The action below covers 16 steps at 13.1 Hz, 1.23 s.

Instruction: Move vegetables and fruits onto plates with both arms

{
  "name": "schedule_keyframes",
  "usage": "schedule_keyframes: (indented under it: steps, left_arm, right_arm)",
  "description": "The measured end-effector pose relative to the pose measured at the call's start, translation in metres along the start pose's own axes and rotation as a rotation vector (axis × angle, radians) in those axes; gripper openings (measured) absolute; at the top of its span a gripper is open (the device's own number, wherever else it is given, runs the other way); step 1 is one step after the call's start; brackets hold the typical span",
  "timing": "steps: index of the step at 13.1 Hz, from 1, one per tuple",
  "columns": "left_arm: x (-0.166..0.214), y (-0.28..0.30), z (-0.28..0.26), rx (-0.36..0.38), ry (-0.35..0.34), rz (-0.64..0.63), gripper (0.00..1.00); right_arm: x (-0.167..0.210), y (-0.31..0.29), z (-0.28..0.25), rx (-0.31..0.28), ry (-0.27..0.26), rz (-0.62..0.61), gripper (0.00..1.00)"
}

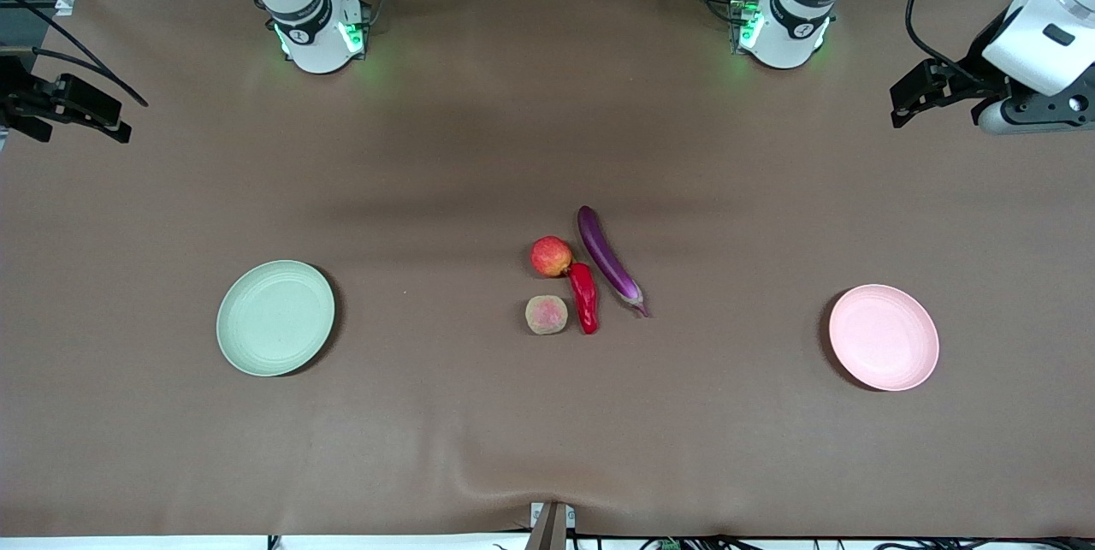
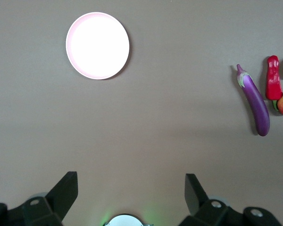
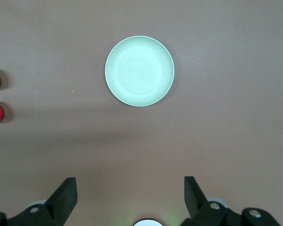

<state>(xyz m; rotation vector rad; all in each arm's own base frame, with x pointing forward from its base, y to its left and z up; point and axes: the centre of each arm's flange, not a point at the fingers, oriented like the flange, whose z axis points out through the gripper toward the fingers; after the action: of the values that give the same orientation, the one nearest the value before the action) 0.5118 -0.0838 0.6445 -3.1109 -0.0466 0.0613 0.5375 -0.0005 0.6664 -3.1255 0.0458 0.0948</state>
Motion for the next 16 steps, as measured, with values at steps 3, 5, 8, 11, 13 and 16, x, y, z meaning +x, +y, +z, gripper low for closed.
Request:
schedule_keyframes:
  steps: [3, 5, 8, 11, 13, 16]
  left_arm:
    - [0.005, 0.019, 0.014, 0.007, -0.026, -0.049, 1.00]
    - [0.017, 0.044, 0.038, 0.010, -0.043, -0.080, 1.00]
    - [0.038, 0.088, 0.084, 0.000, -0.058, -0.099, 1.00]
    - [0.052, 0.133, 0.135, -0.011, -0.078, -0.143, 1.00]
    - [0.044, 0.175, 0.173, -0.018, -0.059, -0.200, 1.00]
    - [0.019, 0.232, 0.237, -0.028, -0.014, -0.325, 1.00]
  right_arm:
    - [0.000, 0.000, 0.000, 0.000, 0.000, 0.000, 1.00]
    - [0.000, 0.000, 0.000, 0.001, 0.000, 0.000, 1.00]
    - [0.000, 0.000, 0.000, 0.002, -0.001, 0.000, 1.00]
    - [0.000, 0.000, 0.001, 0.002, -0.002, 0.001, 1.00]
    - [0.000, 0.000, 0.001, 0.003, -0.002, 0.001, 1.00]
    - [0.000, 0.001, 0.001, 0.003, -0.002, 0.001, 1.00]
